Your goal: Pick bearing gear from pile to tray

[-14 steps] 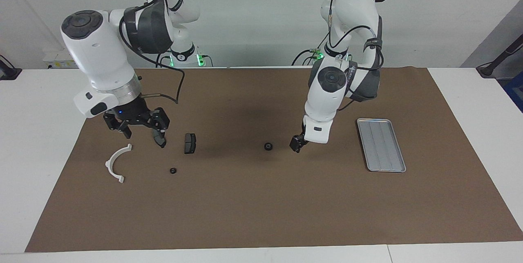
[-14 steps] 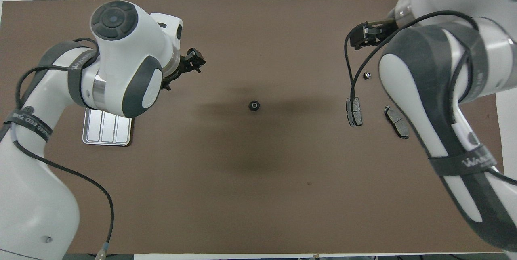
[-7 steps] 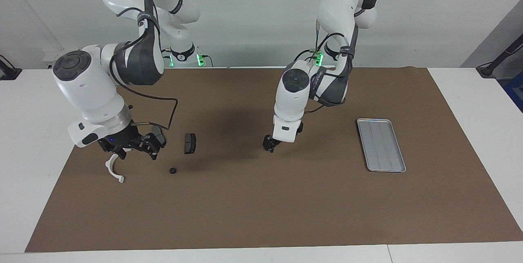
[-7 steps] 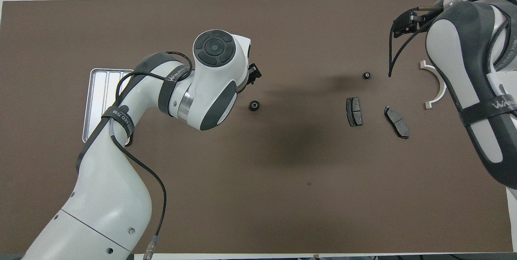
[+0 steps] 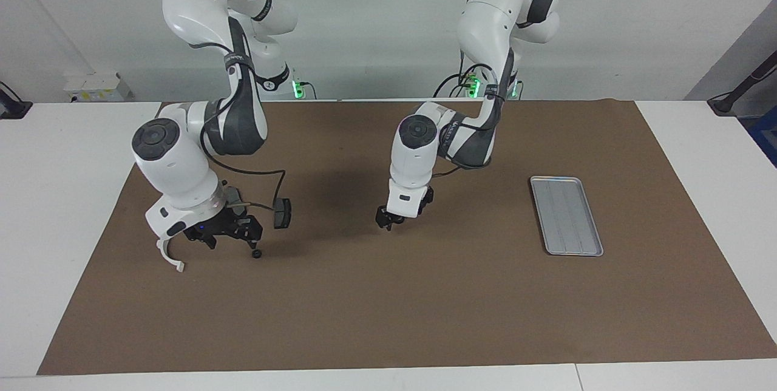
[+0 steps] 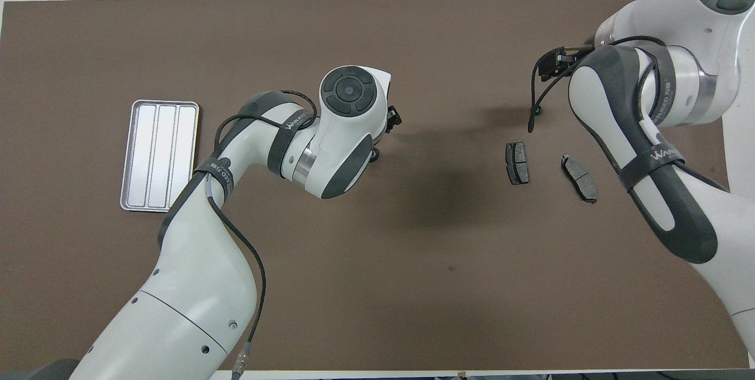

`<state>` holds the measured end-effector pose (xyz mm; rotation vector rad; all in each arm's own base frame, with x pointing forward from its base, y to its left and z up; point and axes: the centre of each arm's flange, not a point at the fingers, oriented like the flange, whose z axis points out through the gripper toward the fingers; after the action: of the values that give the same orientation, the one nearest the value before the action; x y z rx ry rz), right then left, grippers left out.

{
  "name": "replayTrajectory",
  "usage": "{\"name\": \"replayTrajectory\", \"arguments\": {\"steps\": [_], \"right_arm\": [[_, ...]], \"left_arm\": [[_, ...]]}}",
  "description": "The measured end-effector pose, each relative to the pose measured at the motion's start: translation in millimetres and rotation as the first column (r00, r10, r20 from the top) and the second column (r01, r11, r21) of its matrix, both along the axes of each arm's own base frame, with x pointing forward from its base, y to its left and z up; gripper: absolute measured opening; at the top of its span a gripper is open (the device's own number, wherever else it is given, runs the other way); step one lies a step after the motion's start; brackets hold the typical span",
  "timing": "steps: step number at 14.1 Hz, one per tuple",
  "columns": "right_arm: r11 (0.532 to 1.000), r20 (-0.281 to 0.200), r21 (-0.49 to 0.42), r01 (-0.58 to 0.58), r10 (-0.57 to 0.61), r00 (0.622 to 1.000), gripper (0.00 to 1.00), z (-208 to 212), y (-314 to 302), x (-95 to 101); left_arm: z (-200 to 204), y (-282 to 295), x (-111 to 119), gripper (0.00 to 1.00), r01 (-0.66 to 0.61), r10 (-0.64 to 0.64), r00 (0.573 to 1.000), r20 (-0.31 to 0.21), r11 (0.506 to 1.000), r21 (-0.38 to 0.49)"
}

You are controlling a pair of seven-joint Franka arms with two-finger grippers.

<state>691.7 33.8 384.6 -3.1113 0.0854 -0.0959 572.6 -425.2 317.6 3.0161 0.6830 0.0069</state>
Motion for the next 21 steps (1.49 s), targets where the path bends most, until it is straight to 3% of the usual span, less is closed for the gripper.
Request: {"name": "replayTrajectory", "arguments": {"steps": [5,10,11,13,14,16,18,20,21], "right_arm": [[1.000,-0.039,-0.002,-0.001,0.001,0.999,0.90,-27,0,-10.8],[1.000,-0.014,-0.002,-0.010,0.010,1.000,0.90,-38,7,-11.8],[1.000,-0.010,-0.002,-0.012,0.012,1.000,0.90,-41,9,-11.5],[1.000,-0.003,-0.002,-0.016,0.016,1.000,0.90,-45,12,-10.3],[1.000,0.002,-0.002,-0.017,0.017,1.000,0.90,-46,13,-9.6],[1.000,0.002,-0.002,-0.018,0.018,1.000,0.89,-50,13,-9.1],[1.000,0.005,-0.002,-0.017,0.017,1.000,0.90,-56,13,-7.9],[1.000,0.002,-0.004,-0.016,0.016,1.000,0.87,-66,12,-6.9],[1.000,0.002,-0.004,-0.015,0.015,1.000,0.88,-72,12,-6.1]], "left_arm": [[-13,4,-4,1.00,-0.001,0.001,1.000,-0.011,1.000,0.009],[-22,-1,-12,1.00,0.008,-0.008,1.000,-0.015,1.000,0.010],[-23,-3,-13,0.91,0.009,-0.009,1.000,-0.012,1.000,0.009],[-25,-3,-15,0.90,0.008,-0.008,1.000,-0.012,1.000,0.008],[-26,-3,-15,0.83,0.008,-0.007,1.000,-0.011,1.000,0.008],[-27,-3,-15,0.79,0.007,-0.007,1.000,-0.011,1.000,0.008],[-25,-3,-15,0.61,0.006,-0.006,1.000,-0.007,1.000,0.006],[-24,-3,-15,0.59,0.006,-0.006,1.000,-0.007,1.000,0.005],[-23,-3,-16,0.51,0.007,-0.007,1.000,-0.006,1.000,0.005]]}}
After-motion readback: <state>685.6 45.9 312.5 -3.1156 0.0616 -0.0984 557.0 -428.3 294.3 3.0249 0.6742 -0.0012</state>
